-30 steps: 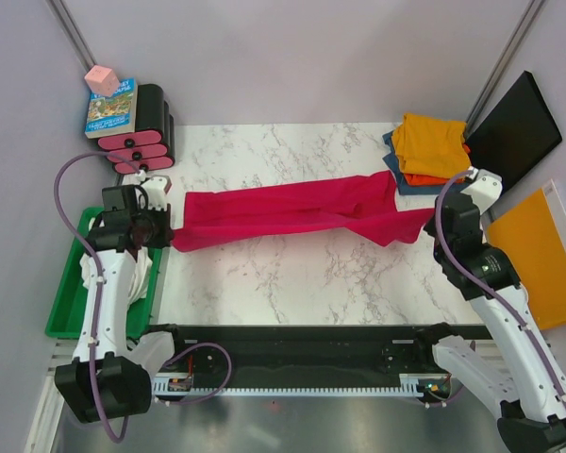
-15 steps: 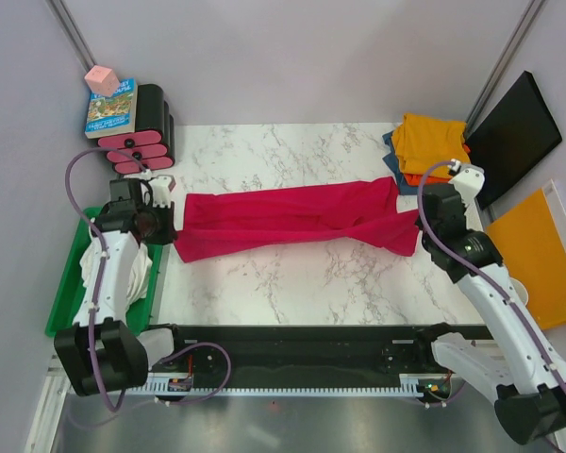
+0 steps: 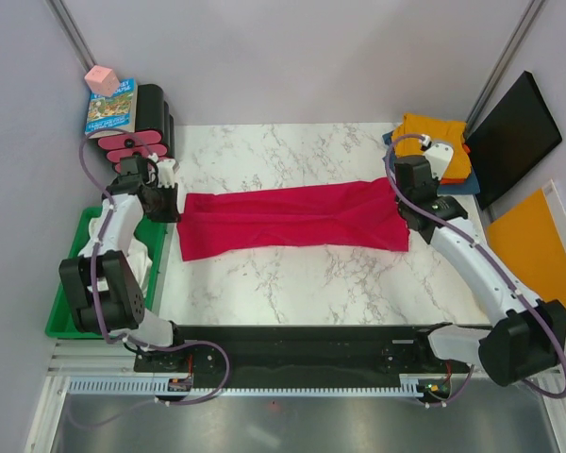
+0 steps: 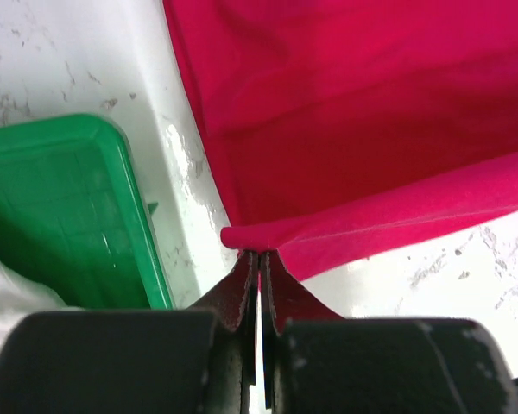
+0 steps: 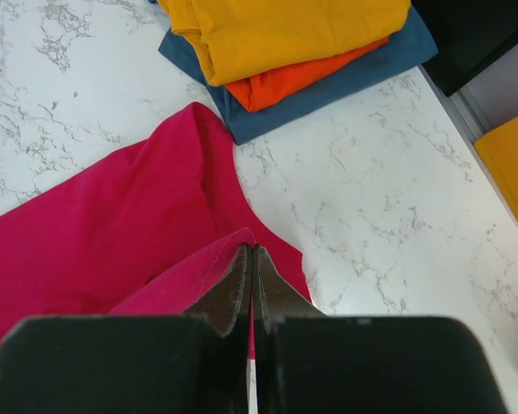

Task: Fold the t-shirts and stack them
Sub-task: Fold the other side of the tshirt into a rectangle

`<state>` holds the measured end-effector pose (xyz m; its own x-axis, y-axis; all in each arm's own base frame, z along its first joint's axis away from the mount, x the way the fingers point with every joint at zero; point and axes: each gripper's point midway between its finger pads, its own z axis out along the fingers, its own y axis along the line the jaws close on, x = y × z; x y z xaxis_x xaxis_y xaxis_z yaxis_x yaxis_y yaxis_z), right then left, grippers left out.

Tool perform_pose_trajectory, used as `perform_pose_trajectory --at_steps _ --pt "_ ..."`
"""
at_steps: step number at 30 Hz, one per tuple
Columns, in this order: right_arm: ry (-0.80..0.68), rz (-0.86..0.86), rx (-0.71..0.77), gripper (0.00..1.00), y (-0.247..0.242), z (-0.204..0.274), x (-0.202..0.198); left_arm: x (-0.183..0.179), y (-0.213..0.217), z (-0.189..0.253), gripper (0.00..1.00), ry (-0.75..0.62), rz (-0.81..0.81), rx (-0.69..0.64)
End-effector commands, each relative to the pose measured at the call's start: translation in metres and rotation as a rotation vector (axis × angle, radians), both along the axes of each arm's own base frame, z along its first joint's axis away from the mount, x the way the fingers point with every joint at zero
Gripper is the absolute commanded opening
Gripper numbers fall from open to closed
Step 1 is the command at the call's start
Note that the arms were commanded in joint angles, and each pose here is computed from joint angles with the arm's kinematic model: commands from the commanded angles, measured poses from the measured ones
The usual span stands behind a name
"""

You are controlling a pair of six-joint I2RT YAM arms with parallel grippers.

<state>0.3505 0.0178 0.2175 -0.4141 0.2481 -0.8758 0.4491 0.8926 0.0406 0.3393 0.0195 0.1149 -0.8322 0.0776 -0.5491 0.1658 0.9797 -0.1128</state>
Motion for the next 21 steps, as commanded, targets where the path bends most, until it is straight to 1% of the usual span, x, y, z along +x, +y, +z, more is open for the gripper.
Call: perform_pose_trajectory --at_steps 1,2,4,10,14,21 --pt "-0.082 -0.01 0.004 0.0 0.006 0.02 0.03 0.035 0.003 0.005 0.02 -0.059 0.001 0.003" --pt "-0.059 -0.008 -0.002 0.0 0.008 0.01 0.036 0.037 0.003 -0.004 0.02 -0.034 0.001 0.001" --pt "-0.035 -0.007 -0.01 0.0 0.011 -0.002 0.045 0.043 0.003 -0.009 0.02 -0.025 0.0 0.005" --pt "0.011 -0.007 -0.022 0.0 0.019 -0.028 0.067 0.059 0.003 -0.03 0.02 0.02 -0.002 0.018" --pt "0.029 -0.006 -0.028 0.0 0.021 -0.036 0.076 0.063 -0.001 -0.044 0.02 0.051 -0.006 0.017" --pt "0.042 -0.002 -0.037 0.0 0.026 -0.046 0.091 0.071 0.001 -0.053 0.02 0.069 0.01 0.031"
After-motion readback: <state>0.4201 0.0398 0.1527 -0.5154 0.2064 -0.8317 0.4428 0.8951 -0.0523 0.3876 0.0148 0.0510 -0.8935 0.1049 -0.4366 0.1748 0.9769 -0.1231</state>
